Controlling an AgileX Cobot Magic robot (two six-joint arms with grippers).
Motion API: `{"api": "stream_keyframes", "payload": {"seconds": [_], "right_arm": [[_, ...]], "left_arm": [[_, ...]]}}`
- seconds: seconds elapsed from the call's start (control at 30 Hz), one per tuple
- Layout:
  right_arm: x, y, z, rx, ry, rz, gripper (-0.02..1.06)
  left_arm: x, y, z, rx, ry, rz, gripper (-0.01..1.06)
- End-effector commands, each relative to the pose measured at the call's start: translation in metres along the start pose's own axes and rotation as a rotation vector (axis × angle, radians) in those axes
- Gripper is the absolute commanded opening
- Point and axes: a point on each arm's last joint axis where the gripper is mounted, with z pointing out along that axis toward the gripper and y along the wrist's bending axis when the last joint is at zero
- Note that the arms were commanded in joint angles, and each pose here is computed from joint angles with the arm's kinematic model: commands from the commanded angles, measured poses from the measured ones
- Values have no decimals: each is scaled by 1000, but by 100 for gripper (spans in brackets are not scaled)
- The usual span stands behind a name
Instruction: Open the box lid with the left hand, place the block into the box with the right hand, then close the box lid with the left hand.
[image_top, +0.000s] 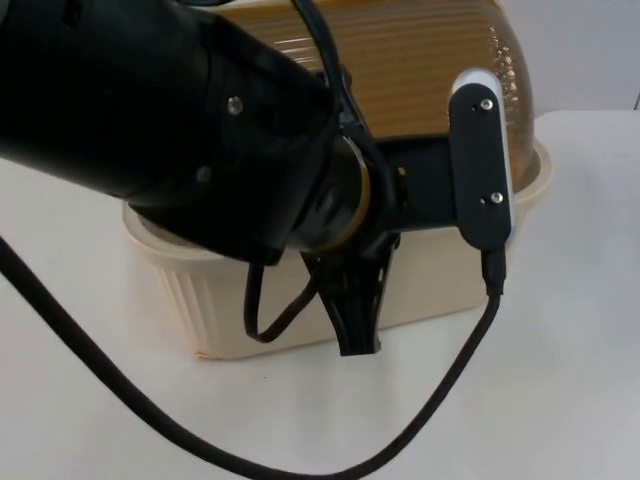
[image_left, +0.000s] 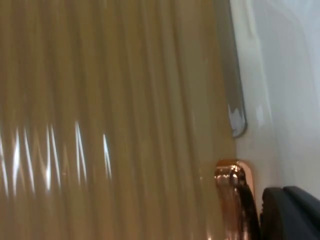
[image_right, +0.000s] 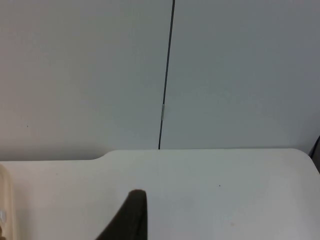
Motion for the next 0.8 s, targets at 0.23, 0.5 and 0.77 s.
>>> {"api": "stream_keyframes", "payload": {"seconds": [0.23,0.5,0.77], "right_arm": [[-1,-2,-2,9,-5,0,99],[-1,-2,-2,9,-3,0,99],[-1,-2,-2,9,0,0,99]], "left_arm": [[4,7,0,-67,58,17,0],[7,10,1,-80,73,34,0],[5,9,-2,-46,53,78,0]]}}
